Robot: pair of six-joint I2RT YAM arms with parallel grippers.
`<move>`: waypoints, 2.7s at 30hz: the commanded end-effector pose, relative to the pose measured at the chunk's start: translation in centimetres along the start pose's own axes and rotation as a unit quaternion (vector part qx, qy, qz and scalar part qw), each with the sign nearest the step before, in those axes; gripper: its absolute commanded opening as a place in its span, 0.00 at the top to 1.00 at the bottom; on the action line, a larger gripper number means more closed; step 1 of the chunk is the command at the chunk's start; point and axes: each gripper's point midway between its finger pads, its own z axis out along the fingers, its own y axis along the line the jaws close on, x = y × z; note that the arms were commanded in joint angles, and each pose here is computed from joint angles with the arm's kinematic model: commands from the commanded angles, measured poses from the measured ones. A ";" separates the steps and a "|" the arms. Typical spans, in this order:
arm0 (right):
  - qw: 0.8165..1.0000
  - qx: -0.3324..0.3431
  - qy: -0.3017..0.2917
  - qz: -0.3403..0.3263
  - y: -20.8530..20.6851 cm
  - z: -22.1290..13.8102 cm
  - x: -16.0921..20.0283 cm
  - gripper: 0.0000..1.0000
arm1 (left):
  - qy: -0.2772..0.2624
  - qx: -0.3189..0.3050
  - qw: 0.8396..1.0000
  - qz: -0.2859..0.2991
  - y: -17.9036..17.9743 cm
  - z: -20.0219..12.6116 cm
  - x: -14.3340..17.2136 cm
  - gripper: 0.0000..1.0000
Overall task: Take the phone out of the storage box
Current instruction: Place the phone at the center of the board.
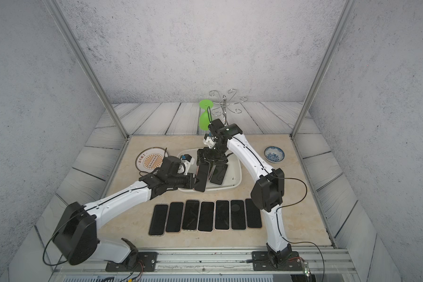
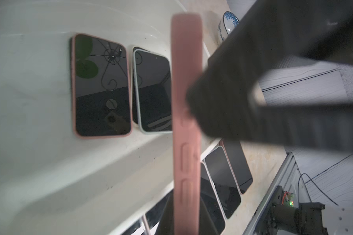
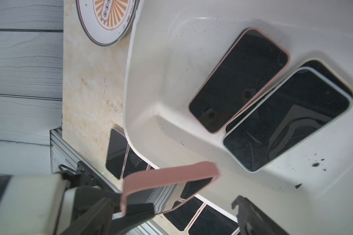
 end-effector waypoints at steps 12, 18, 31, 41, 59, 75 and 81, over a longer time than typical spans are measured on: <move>0.999 -0.009 -0.015 -0.051 0.8 -2.3 1.7 0.01 | -0.005 -0.354 0.935 0.000 11.5 -16.5 7.0 0.99; 0.998 -0.024 0.001 -0.050 0.5 -0.8 2.4 0.01 | -0.029 -0.382 0.924 0.021 13.1 -16.5 6.9 1.00; 0.998 -0.054 0.019 -0.036 0.3 1.9 2.5 0.01 | -0.021 -0.378 0.924 -0.052 14.7 -14.5 10.2 0.97; 0.997 -0.061 0.031 -0.030 0.2 2.9 2.5 0.01 | -0.035 -0.383 0.916 -0.113 16.0 -14.3 13.4 0.97; 0.997 -0.063 0.046 -0.028 -0.2 3.8 2.9 0.01 | -0.045 -0.423 0.894 -0.143 17.2 -15.5 15.4 0.88; 0.996 -0.054 0.056 -0.030 -0.8 4.3 3.7 0.01 | -0.043 -0.456 0.876 -0.150 17.7 -16.3 15.7 0.60; 0.997 -0.051 0.058 -0.031 -1.1 4.5 3.9 0.01 | -0.069 -0.487 0.851 -0.183 18.4 -18.1 15.8 0.33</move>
